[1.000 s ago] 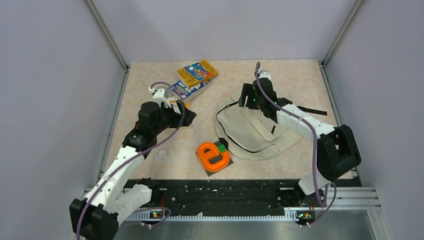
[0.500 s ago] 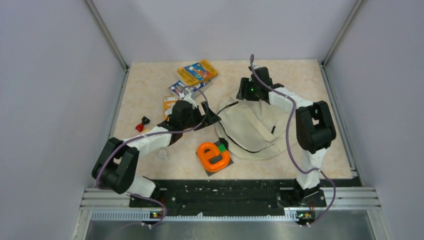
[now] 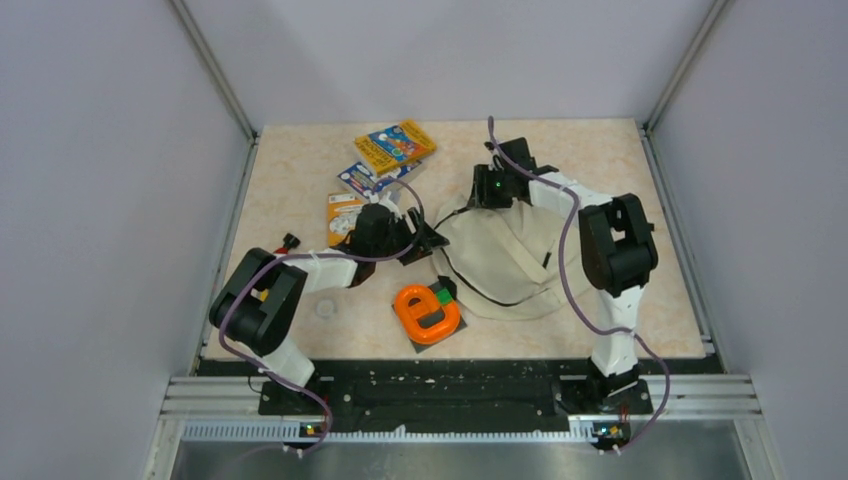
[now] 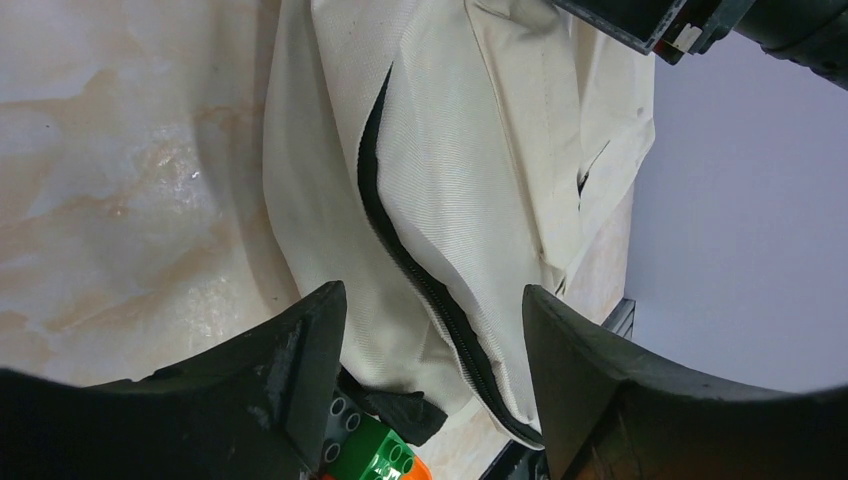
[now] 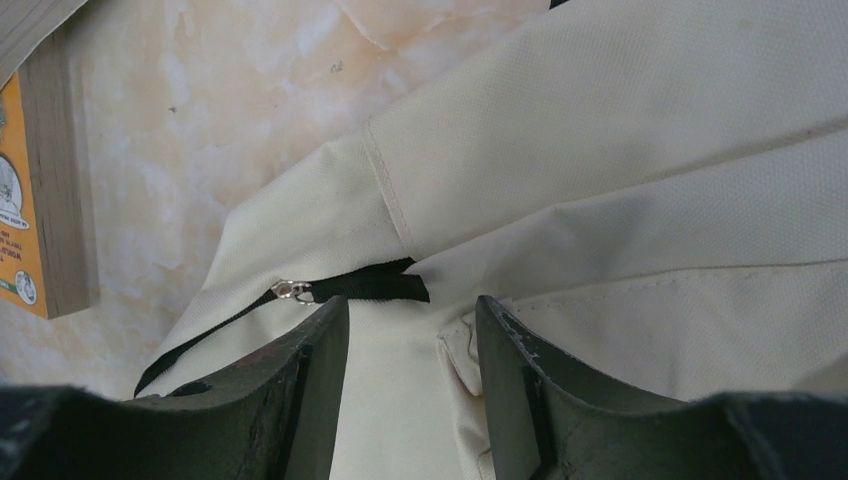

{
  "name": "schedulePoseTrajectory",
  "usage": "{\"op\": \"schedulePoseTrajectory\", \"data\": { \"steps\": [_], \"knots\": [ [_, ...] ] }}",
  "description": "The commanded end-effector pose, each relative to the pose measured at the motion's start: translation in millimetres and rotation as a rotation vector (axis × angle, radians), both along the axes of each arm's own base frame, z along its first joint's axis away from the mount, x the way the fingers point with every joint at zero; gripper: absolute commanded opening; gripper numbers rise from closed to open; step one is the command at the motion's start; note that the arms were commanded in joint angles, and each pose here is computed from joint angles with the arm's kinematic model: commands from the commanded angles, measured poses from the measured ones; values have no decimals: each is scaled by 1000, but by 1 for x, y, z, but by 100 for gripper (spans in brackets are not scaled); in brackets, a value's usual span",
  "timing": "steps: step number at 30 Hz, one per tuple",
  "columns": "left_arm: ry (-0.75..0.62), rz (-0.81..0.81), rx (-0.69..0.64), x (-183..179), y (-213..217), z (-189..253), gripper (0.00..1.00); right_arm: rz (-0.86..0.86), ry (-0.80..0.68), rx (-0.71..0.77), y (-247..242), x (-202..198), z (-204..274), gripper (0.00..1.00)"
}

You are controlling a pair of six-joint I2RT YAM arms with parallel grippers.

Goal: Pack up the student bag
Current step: Unzip the student bag at the center of the board.

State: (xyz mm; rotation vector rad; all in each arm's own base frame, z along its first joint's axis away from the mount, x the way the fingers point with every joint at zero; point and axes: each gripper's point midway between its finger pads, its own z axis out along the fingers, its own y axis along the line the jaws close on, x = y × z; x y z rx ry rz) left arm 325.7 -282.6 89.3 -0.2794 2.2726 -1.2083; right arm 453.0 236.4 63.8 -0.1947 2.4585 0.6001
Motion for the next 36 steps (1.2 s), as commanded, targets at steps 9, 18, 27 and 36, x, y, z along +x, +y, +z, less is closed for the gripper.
{"op": "schedulePoseTrajectory", "data": {
  "steps": [9, 18, 27, 36],
  "knots": [
    [-53, -19, -33, 14, -15, 14, 60, 63, -35, 34, 16, 21, 9, 44],
    [-33, -34, -22, 15, -18, 5, 43, 77, -17, 63, 23, 21, 6, 37],
    [-20, -46, -11, 14, -19, 0, 16, 91, -1, 111, 31, 17, 5, 24],
    [-7, -47, 0, 13, -19, -4, 0, 88, -18, 114, 30, 18, 11, 0]
  ]
}}
